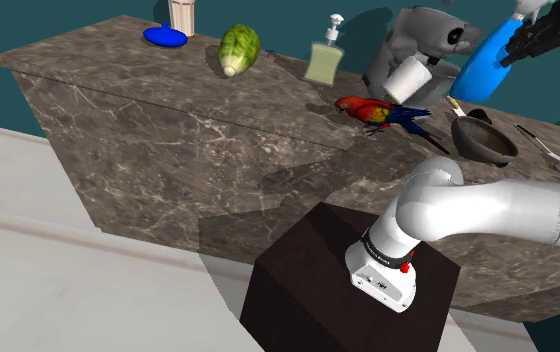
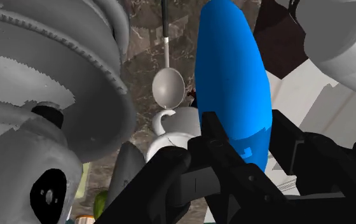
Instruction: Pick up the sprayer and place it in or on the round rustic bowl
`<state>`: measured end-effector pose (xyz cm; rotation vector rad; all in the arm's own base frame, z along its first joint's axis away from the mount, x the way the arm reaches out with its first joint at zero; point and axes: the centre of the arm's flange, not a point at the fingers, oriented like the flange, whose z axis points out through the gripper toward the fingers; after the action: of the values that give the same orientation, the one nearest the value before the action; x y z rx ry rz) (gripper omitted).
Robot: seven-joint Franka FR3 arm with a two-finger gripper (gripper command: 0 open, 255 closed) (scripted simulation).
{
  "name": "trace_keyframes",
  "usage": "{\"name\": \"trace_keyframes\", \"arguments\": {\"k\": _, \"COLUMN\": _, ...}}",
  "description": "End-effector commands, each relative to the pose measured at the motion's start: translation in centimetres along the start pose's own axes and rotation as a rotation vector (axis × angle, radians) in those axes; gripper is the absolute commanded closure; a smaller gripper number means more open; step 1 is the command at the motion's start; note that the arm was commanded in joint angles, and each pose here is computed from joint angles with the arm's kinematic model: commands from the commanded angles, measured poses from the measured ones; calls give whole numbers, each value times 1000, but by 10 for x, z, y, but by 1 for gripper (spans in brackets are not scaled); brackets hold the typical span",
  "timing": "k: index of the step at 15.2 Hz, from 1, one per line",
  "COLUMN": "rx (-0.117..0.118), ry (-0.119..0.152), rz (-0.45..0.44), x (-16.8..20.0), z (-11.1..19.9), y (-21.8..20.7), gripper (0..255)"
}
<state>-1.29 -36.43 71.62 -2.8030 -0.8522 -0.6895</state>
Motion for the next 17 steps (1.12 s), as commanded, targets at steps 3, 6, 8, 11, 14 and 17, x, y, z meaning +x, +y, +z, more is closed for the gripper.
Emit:
{"name": "trace_keyframes", "arguments": {"k": 3, "rx": 1, "ry": -2, "rz": 0, "x": -47, "z": -24, "y": -4, "gripper": 255}}
{"name": "trace_keyframes", "arguments": {"k": 6, "rx": 1, "ry": -2, "rz": 0, "x": -82, "z": -42, "y": -8, "gripper": 255}}
{"name": "trace_keyframes", "arguments": {"k": 8, "rx": 1, "ry": -2, "rz": 0, "x": -103, "z": -52, "y": -11, "gripper": 255}}
{"name": "trace_keyframes", "arguments": {"k": 11, "rx": 1, "ry": -2, "rz": 0, "x": -111, "z": -38, "y": -11, "gripper": 255}}
{"name": "trace_keyframes", "arguments": {"k": 14, "rx": 1, "ry": -2, "rz": 0, "x": -118, "z": -24, "y": -11, "gripper": 255}}
{"name": "trace_keyframes", "arguments": {"k": 17, "rx": 1, "ry": -2, "rz": 0, "x": -125, "z": -10, "y": -11, "gripper": 255}}
